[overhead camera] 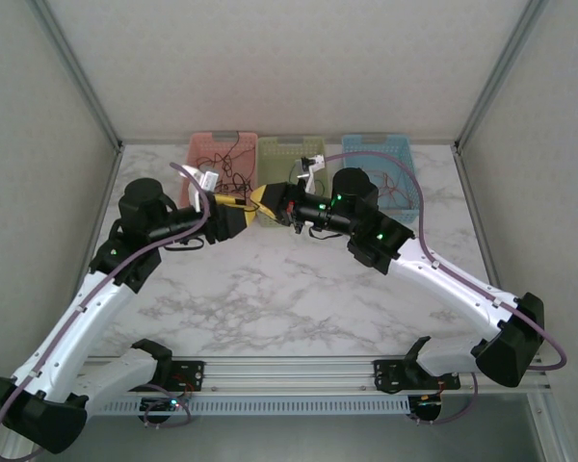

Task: Untangle the cables

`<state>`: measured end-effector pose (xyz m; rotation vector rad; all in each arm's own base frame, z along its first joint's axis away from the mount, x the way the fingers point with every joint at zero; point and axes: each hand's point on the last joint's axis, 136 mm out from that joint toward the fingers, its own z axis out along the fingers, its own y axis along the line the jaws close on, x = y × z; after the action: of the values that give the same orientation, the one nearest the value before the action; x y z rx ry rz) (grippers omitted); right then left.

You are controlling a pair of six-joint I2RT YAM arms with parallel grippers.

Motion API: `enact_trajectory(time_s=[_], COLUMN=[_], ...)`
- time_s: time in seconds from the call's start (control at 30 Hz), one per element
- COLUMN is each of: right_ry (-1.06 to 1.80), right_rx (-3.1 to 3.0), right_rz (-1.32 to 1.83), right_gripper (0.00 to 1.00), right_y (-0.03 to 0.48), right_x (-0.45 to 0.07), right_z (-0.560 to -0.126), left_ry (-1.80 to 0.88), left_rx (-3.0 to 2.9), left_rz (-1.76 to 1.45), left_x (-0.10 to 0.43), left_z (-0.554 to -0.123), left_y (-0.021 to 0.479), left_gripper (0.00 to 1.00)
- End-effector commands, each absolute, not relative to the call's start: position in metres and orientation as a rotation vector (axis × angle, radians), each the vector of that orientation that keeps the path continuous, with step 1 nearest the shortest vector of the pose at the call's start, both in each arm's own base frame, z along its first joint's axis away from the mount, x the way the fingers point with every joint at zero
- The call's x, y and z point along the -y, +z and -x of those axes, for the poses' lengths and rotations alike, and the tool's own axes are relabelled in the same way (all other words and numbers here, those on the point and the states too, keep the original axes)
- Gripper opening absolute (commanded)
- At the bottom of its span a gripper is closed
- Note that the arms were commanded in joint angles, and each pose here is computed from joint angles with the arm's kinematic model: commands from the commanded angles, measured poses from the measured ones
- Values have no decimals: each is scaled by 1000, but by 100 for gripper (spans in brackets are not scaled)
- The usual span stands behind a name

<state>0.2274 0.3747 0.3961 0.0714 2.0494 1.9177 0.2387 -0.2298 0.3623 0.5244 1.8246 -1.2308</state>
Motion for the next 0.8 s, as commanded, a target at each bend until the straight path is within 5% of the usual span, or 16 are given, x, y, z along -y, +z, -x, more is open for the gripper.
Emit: enact_trajectory(time_s=[0.0,0.3,0.77], right_ry=[1957,1946,1340], right_rx=[-2038,-2047,-1968], right_rz=[-38,-44,103], right_gripper=[0,0,0], right_y=[398,392,413], right_x=[-378,-377,-298], right_z=[-225,-225,-256], left_ry=[-1257,-1245,-1151], left_rx=[-1749,-1772,-1863], left_rz=[-564,-554,-489], left_x=[235,232,208], left_z=[-234,-233,-210], left_y=[383,379,363], left_gripper=[47,0,0])
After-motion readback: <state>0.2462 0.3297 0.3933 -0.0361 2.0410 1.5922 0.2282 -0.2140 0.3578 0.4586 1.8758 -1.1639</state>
